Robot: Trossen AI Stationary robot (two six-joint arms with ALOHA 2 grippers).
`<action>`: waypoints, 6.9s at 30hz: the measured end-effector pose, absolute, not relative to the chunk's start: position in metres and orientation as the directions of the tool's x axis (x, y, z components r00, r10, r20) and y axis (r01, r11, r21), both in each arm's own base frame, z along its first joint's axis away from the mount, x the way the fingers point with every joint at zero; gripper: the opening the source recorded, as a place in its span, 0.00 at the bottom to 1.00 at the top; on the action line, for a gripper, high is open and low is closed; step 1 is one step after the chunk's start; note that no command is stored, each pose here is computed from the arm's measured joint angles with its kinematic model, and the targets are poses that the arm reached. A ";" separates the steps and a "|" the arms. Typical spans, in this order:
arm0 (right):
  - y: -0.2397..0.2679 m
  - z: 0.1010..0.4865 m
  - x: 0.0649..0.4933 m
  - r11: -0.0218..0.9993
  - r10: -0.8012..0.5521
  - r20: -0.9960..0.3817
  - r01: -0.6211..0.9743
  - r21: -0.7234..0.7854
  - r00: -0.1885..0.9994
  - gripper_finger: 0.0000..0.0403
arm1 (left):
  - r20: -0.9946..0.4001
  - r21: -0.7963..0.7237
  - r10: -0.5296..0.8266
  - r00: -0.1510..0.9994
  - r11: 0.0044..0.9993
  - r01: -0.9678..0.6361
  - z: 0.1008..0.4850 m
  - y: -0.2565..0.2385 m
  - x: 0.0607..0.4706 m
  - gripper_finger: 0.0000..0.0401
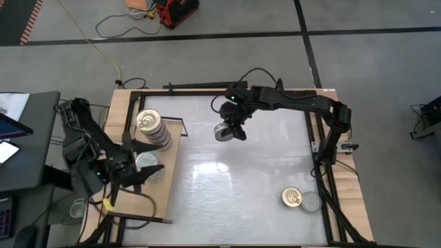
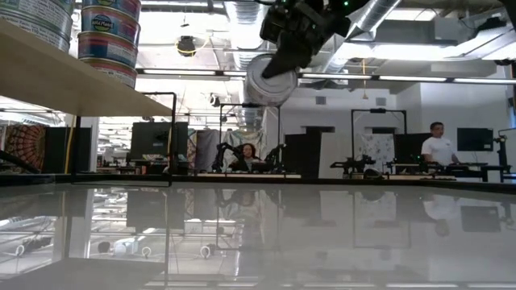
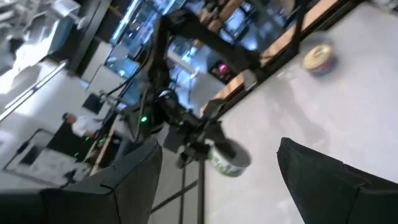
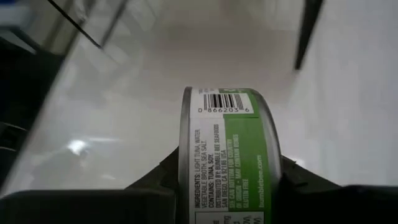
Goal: Stack canned seafood by type on shelf
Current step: Stack the green tuna can on top of the green tuna can on the shelf
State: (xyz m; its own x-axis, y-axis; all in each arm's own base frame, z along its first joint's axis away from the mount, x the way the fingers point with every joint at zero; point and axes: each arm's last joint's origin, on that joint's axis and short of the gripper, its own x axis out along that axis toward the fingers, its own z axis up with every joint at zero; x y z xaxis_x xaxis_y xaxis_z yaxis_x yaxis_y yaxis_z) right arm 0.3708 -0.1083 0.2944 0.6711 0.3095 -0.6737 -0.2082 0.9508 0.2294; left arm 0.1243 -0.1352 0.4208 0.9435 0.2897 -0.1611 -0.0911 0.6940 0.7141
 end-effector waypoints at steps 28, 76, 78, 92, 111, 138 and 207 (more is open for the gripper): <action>-0.064 0.331 0.399 0.665 0.684 -0.275 -0.421 0.617 0.676 0.40 | -0.169 0.971 0.617 0.769 -0.028 0.236 0.346 -0.171 0.245 0.76; -0.031 0.345 0.407 0.556 0.778 -0.162 -0.544 0.628 0.607 0.38 | -0.250 0.834 0.420 0.872 -0.364 0.415 0.358 -0.152 0.279 0.72; -0.031 0.345 0.407 0.556 0.778 -0.162 -0.544 0.629 0.607 0.38 | -0.250 0.833 0.427 0.869 -0.362 0.418 0.358 -0.149 0.280 0.67; -0.033 0.349 0.409 0.578 0.745 -0.148 -0.518 0.630 0.651 0.50 | -0.252 0.856 0.421 0.872 -0.323 0.403 0.360 -0.149 0.278 0.32; -0.041 0.424 0.369 0.805 0.555 -0.045 -0.522 0.281 0.831 0.66 | -0.142 0.975 0.102 0.985 0.185 0.122 0.417 -0.177 0.180 0.33; 0.096 0.363 0.436 0.799 0.025 0.034 0.001 -0.601 0.999 0.66 | -0.120 0.798 0.061 0.991 0.600 0.060 0.403 -0.186 0.068 0.34; 0.155 0.345 0.393 0.924 0.227 -0.370 -0.319 -0.209 0.901 0.66 | -0.455 0.819 -0.030 0.890 0.377 0.432 0.393 -0.088 0.043 0.34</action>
State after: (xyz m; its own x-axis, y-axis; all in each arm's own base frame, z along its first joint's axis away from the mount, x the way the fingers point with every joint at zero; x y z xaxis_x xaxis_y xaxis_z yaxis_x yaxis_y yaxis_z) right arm 0.3925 0.1550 0.3450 0.9006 0.2274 -0.3705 -0.3194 0.9243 -0.2089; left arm 0.0427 -0.0880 0.3926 0.8898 -0.0300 -0.4554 0.4319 0.3775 0.8191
